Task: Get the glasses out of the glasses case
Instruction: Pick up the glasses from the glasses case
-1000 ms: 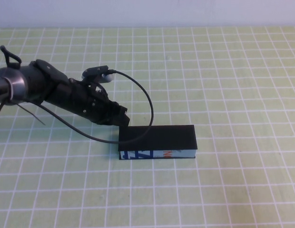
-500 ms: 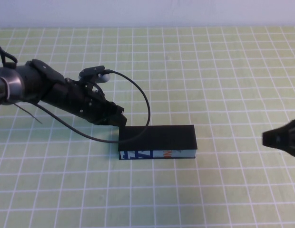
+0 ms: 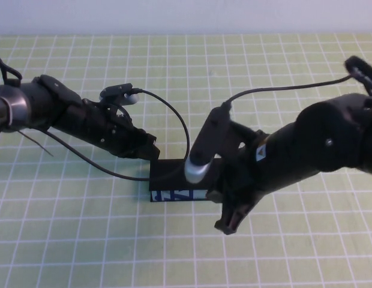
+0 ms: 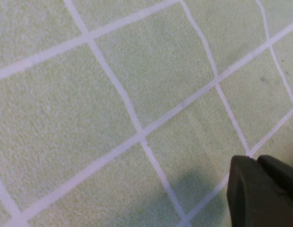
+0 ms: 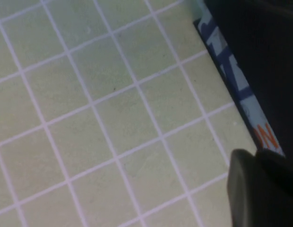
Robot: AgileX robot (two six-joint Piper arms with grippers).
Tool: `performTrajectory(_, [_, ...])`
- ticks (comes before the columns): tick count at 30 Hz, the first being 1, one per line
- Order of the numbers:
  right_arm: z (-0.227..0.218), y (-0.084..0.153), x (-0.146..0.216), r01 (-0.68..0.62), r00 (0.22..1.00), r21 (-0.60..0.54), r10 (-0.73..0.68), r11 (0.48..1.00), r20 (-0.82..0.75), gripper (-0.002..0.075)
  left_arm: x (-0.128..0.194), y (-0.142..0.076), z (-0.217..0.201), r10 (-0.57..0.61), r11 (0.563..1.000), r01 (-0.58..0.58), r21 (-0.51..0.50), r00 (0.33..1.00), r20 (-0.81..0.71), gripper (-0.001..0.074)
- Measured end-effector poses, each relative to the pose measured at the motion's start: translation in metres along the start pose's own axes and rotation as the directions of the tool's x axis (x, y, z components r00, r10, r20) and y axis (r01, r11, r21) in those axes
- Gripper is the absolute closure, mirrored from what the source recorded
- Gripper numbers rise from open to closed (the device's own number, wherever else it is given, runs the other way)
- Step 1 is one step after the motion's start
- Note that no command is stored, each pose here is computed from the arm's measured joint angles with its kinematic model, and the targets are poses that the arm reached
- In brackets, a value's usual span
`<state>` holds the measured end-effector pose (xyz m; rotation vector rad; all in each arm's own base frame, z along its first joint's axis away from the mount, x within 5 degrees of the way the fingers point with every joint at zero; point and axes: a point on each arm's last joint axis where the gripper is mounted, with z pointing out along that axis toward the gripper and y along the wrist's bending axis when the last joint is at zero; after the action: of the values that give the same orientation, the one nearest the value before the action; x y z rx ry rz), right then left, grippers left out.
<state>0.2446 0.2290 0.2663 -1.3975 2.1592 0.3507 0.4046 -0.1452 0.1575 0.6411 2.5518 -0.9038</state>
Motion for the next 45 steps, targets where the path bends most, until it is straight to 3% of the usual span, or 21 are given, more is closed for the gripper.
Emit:
performTrajectory(5, [0.032,0.003,-0.005,0.195,0.981,0.024,-0.194,0.981,-0.020,0.0615,0.000,0.000,0.000,0.000,1.000,0.000,0.000,1.000,-0.001,0.0739])
performTrajectory(8, [0.048,0.000,-0.004,0.253,0.967,0.048,-0.251,0.966,-0.029,0.0514,0.000,0.000,0.000,0.000,1.000,0.000,0.000,1.000,-0.001,0.0739])
performTrajectory(12, [0.061,-0.005,-0.003,0.297,0.955,0.083,-0.295,0.951,-0.034,0.0449,0.000,0.000,0.000,0.000,1.000,0.000,0.000,1.000,-0.001,0.0739])
performTrajectory(19, [0.069,-0.011,-0.005,0.356,0.934,0.141,-0.356,0.924,-0.023,0.0435,0.000,0.000,0.000,0.001,1.000,-0.001,0.000,1.000,0.001,0.0739])
performTrajectory(31, [0.093,-0.014,0.002,0.393,0.919,0.141,-0.390,0.908,-0.055,0.0445,-0.001,0.000,0.000,0.003,1.000,-0.003,0.001,1.000,0.001,0.0739])
performTrajectory(45, [0.093,-0.016,-0.002,0.390,0.920,0.162,-0.389,0.906,-0.040,0.0504,-0.001,0.000,0.000,0.003,1.000,-0.003,0.003,1.000,0.000,0.0739])
